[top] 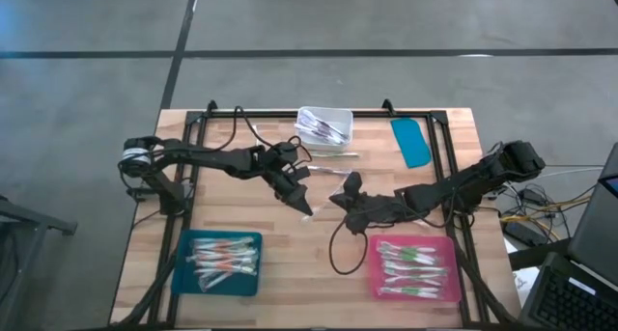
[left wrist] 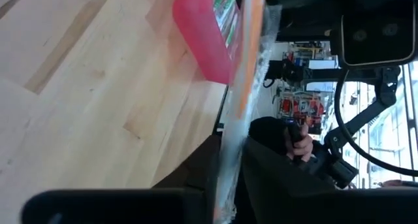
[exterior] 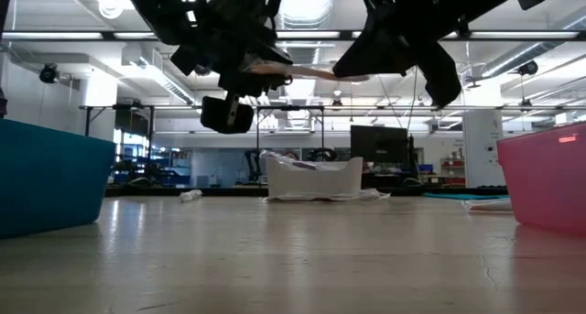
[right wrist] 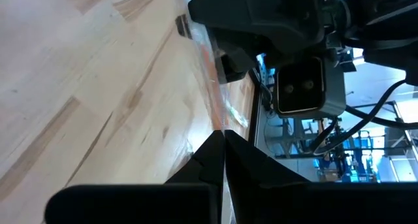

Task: Pick & Place Toothbrushes
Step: Put the orange toothbrush into the blue bin

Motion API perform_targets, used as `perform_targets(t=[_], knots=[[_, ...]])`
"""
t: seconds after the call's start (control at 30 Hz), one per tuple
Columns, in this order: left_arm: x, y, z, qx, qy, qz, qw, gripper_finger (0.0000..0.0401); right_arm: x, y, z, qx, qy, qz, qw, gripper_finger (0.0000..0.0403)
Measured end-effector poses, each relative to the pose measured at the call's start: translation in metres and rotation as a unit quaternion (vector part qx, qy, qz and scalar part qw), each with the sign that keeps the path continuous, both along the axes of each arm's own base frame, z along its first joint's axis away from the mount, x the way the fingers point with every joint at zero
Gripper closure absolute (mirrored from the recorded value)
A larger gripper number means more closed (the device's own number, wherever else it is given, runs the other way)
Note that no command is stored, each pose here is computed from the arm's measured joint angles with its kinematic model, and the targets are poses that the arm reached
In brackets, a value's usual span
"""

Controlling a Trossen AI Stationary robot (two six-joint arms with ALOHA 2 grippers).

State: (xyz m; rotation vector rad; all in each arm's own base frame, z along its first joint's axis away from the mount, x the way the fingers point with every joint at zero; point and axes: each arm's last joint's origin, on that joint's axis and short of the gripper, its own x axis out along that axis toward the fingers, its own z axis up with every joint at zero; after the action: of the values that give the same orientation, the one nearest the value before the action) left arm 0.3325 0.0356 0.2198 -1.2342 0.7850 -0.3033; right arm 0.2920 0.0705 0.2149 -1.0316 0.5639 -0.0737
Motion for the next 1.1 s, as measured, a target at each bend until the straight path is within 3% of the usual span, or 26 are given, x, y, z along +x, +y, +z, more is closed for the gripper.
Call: perform_targets(t=[0.23, 0.6, 0.9, 1.1], knots=[[0.000, -0.001, 0.000, 0.001, -0.004, -0.007, 1.000, 0.0383, 0.000, 0.000, 0.000, 0.010, -0.003, -0.005, 1.000, 0.0394], [0.000, -0.001, 0.000, -0.001, -0.006, -0.012, 1.000, 0.0379, 0.000, 0.000, 0.001, 0.064, -0.024, -0.028, 0.997, 0.0388], [-0.001, -0.002, 0.002, 0.015, -0.030, -0.037, 0.999, 0.0383, -0.011, -0.002, 0.016, 0.170, -0.059, -0.079, 0.980, 0.0292], [-0.004, -0.004, 0.012, 0.072, -0.100, -0.071, 0.990, 0.0383, -0.040, -0.012, 0.040, 0.272, -0.084, -0.136, 0.949, 0.0231]])
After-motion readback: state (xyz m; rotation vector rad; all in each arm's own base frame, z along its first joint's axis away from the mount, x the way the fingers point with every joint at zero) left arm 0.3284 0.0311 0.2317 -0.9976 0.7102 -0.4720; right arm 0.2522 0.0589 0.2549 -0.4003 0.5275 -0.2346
